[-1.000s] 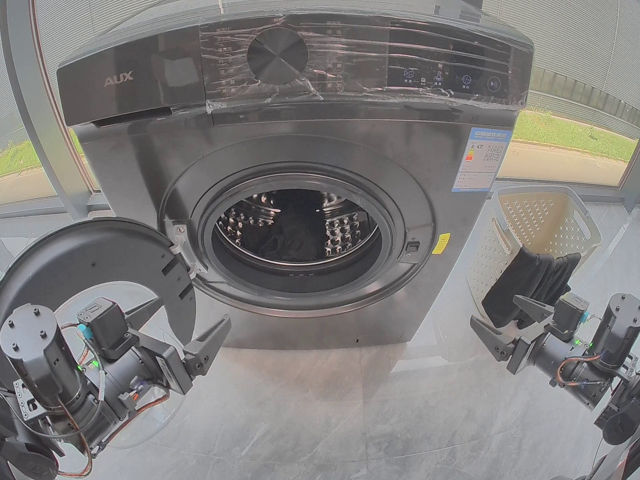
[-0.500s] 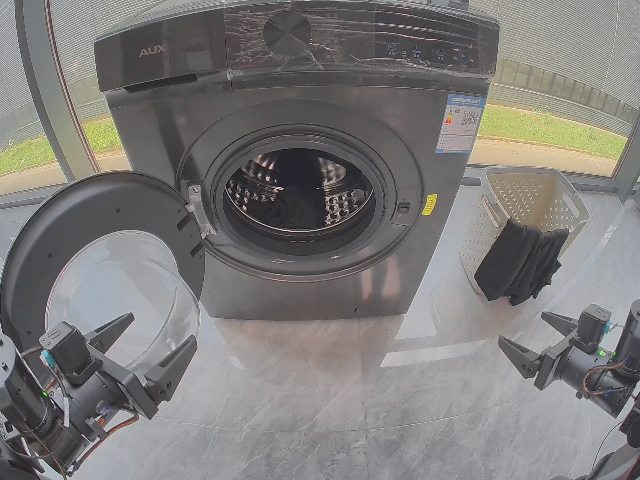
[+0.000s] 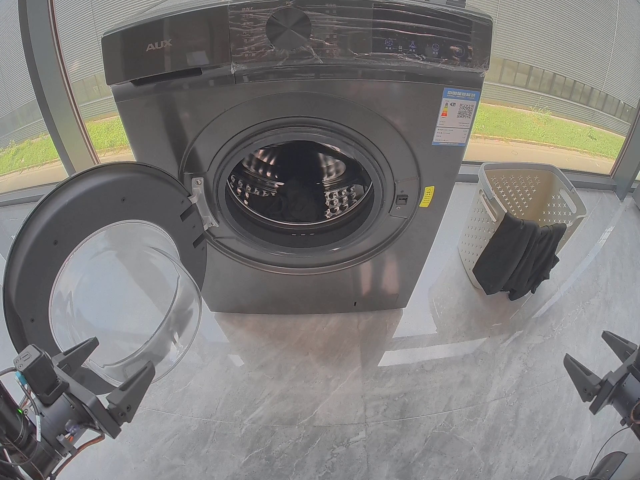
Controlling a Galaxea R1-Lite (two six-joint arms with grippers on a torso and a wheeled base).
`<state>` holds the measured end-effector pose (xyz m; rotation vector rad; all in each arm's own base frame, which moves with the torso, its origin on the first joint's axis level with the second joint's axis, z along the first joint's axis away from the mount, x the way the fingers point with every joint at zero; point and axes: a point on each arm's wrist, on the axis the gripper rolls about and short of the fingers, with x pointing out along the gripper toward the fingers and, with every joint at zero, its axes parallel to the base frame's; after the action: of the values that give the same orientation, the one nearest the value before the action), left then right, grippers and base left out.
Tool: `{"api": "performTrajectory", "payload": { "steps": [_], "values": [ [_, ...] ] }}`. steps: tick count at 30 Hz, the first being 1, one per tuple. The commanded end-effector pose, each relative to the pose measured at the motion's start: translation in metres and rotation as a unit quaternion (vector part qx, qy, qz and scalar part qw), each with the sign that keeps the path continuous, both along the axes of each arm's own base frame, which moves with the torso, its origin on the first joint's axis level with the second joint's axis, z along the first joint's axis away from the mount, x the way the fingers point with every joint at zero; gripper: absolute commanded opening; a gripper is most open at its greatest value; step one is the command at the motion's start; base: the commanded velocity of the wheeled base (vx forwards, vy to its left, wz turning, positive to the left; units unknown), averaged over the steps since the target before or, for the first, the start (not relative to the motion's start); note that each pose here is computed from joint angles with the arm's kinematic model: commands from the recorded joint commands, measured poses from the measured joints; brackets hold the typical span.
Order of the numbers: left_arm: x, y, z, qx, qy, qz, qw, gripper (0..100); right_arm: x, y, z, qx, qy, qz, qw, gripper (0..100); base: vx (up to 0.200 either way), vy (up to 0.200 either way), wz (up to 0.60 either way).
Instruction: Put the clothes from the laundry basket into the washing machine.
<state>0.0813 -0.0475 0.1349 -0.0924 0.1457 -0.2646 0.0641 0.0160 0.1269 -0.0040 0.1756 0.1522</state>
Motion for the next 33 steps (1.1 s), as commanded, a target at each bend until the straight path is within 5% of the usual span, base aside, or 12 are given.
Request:
{"api": "performTrajectory", "payload": {
  "steps": [1, 7, 17, 20, 23, 25, 32, 33],
  "values": [
    [-0.035, 0.03, -0.009, -0.013, -0.014, 0.054, 0.9984, 100, -0.051, -0.016, -0.012, 0.009, -0.083, -0.054, 0.995, 100, 0.0, 0.0, 0.0],
    [-0.062, 0.046, -0.024, -0.02, -0.017, 0.081, 0.9964, 100, -0.08, -0.017, -0.039, 0.008, -0.097, -0.041, 0.9944, 100, 0.0, 0.0, 0.0],
    [-0.088, 0.055, -0.037, -0.029, -0.065, 0.174, 0.9822, 100, -0.087, -0.015, -0.051, -0.005, -0.089, -0.049, 0.9948, 100, 0.0, 0.0, 0.0],
    [-0.097, 0.054, -0.048, 0.003, -0.068, 0.187, 0.9799, 100, -0.087, -0.015, -0.051, -0.004, -0.088, -0.051, 0.9949, 100, 0.0, 0.0, 0.0],
    [-0.097, 0.054, -0.048, 0.004, -0.068, 0.199, 0.9776, 100, -0.087, -0.015, -0.051, -0.003, -0.088, -0.051, 0.9948, 100, 0.0, 0.0, 0.0],
    [-0.1, 0.051, -0.05, 0.014, -0.076, 0.225, 0.9712, 100, -0.087, -0.015, -0.051, -0.003, -0.088, -0.051, 0.9948, 100, 0.0, 0.0, 0.0],
    [-0.105, 0.05, -0.053, 0.034, -0.097, 0.183, 0.9778, 100, -0.087, -0.015, -0.051, -0.003, -0.088, -0.051, 0.9948, 100, 0.0, 0.0, 0.0],
    [-0.104, 0.048, -0.057, 0.036, -0.079, 0.14, 0.9865, 100, -0.087, -0.015, -0.051, -0.003, -0.088, -0.051, 0.9948, 100, 0.0, 0.0, 0.0]
  ]
}}
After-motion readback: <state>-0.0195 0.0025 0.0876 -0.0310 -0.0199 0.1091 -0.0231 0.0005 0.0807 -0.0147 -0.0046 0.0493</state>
